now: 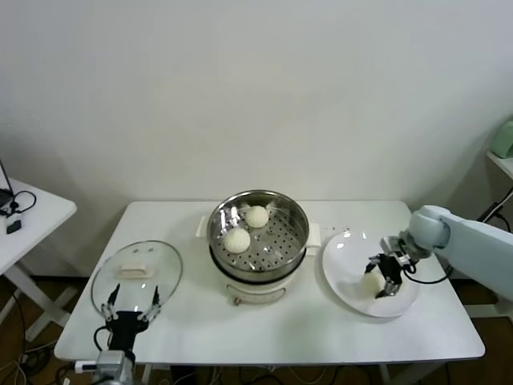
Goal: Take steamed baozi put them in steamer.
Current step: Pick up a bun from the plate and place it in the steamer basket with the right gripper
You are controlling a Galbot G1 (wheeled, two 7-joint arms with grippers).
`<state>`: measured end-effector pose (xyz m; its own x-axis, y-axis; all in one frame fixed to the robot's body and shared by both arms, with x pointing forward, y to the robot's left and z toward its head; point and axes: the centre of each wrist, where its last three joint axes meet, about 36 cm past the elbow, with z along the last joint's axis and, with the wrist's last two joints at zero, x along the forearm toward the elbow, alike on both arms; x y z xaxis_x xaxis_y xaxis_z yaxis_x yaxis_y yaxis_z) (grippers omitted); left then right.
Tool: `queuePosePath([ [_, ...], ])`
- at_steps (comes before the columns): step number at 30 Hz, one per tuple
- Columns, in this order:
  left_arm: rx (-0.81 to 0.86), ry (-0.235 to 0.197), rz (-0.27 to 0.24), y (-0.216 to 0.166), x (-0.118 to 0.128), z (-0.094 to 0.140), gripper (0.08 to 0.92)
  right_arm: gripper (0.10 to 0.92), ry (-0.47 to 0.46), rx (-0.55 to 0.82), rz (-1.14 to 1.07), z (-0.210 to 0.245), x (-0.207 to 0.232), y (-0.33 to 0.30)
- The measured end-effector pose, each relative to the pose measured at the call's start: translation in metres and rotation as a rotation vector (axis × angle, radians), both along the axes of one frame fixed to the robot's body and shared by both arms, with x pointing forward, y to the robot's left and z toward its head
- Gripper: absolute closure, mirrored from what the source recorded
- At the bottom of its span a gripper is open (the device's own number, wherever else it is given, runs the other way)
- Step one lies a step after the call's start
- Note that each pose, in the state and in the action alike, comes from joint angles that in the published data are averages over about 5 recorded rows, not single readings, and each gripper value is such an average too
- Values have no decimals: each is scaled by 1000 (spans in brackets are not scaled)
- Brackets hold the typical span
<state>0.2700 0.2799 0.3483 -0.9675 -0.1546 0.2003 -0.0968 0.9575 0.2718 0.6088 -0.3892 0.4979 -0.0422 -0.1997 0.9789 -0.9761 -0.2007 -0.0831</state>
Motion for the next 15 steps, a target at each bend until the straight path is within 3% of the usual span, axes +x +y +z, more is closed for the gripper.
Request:
queuePosePath([
  [15,8,-2,-10,-4,1,7,177,313,-285,-183,589,154,18,95],
])
